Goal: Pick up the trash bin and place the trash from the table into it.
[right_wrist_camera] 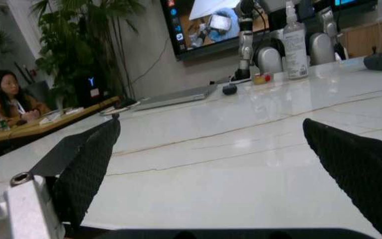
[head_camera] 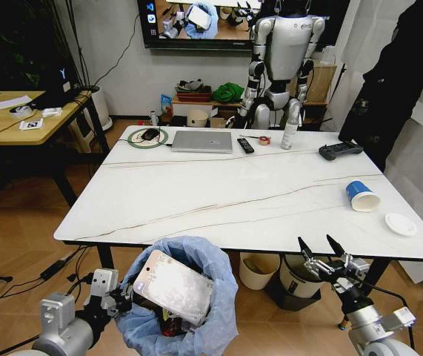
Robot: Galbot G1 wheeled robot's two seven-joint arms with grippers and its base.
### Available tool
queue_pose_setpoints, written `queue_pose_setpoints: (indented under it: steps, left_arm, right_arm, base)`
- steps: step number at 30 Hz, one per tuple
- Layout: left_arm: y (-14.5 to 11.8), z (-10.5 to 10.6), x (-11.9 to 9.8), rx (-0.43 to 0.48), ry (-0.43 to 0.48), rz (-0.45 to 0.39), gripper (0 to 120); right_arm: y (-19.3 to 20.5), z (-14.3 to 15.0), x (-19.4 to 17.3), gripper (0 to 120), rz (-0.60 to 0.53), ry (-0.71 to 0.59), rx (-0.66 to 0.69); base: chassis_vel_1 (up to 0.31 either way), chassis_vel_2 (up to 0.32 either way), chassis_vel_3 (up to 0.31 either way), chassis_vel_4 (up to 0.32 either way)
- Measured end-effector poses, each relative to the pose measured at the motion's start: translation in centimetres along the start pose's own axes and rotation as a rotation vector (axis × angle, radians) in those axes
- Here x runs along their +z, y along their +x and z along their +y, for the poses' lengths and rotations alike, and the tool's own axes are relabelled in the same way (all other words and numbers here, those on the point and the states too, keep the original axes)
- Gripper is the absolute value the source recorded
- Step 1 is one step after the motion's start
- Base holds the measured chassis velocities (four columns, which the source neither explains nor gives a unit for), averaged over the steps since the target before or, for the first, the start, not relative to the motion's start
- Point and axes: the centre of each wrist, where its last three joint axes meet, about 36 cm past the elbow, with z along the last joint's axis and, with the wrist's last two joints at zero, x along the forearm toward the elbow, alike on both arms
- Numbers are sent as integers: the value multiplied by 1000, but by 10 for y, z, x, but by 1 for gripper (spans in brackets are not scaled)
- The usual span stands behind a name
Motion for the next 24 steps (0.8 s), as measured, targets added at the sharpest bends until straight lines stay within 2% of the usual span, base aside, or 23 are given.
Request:
queue_pose_setpoints:
  steps: [24]
  left_arm:
    - [0, 0, 0, -2, 2, 2, 0]
  right_arm:
    - [-2, -1, 2, 100, -5, -14, -7]
  base:
    - [-19, -15, 20, 18]
